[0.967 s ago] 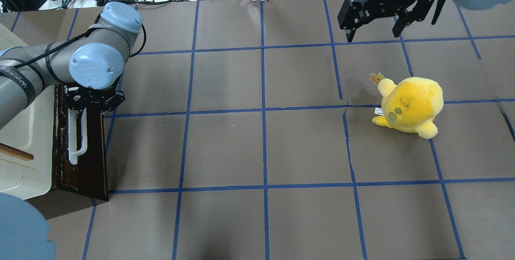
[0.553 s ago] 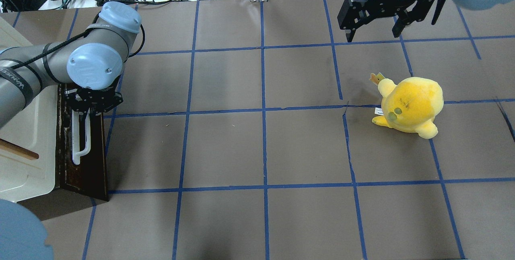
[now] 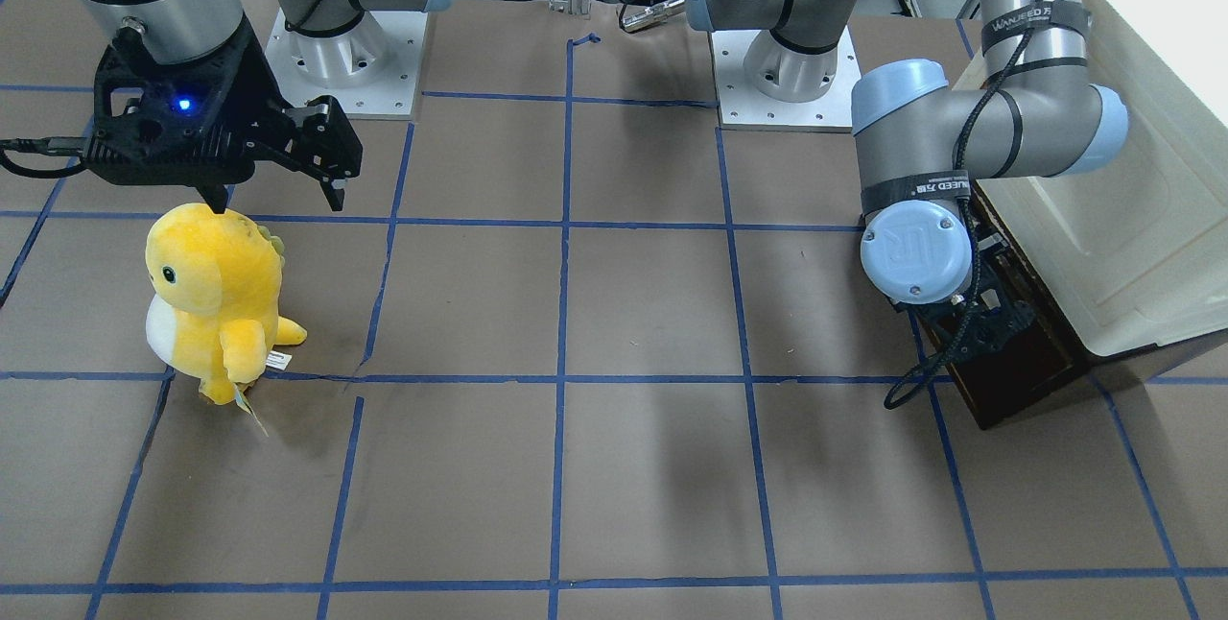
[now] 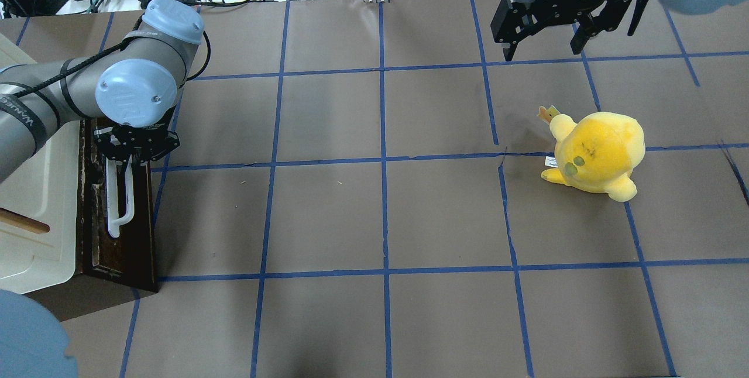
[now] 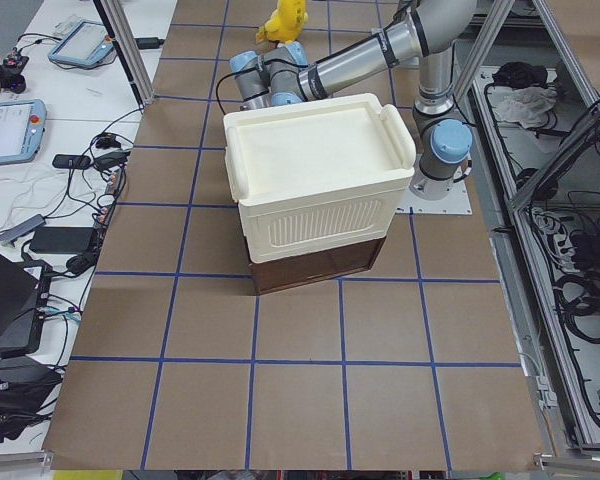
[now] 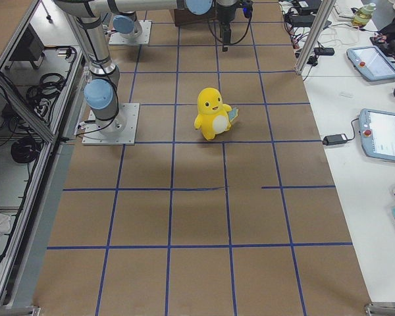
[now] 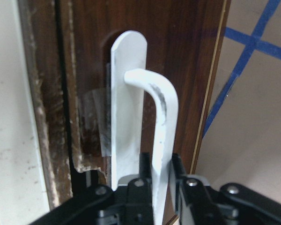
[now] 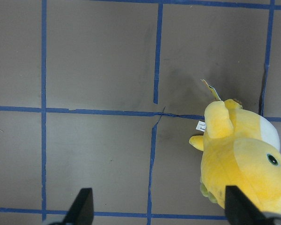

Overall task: Pull drawer sideways
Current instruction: 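Pull the handle with the left gripper, sliding the drawer out sideways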

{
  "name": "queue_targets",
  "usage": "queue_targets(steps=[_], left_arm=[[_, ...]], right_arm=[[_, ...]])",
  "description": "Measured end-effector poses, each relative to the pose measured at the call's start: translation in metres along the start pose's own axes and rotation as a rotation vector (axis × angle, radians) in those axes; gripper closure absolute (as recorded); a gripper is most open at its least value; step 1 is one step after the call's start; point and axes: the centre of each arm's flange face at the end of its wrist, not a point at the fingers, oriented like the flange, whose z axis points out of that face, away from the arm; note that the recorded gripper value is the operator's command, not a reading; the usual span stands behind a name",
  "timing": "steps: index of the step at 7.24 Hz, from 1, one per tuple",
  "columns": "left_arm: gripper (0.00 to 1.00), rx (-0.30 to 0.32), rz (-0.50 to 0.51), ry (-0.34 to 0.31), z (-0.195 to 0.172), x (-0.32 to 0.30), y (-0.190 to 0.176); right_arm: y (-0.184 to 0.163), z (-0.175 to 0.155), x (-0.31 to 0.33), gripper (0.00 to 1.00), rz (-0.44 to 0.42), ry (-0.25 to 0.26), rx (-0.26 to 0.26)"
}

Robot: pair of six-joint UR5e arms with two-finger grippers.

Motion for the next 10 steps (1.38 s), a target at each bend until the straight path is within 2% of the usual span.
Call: queue_targets(steps=[10], left_arm=[[0.87, -0.005, -0.019, -0.011, -0.008, 0.011, 0.003]], right_arm=[[0.000, 0.000, 0.000, 0.00, 0.000, 0.001, 0.000]])
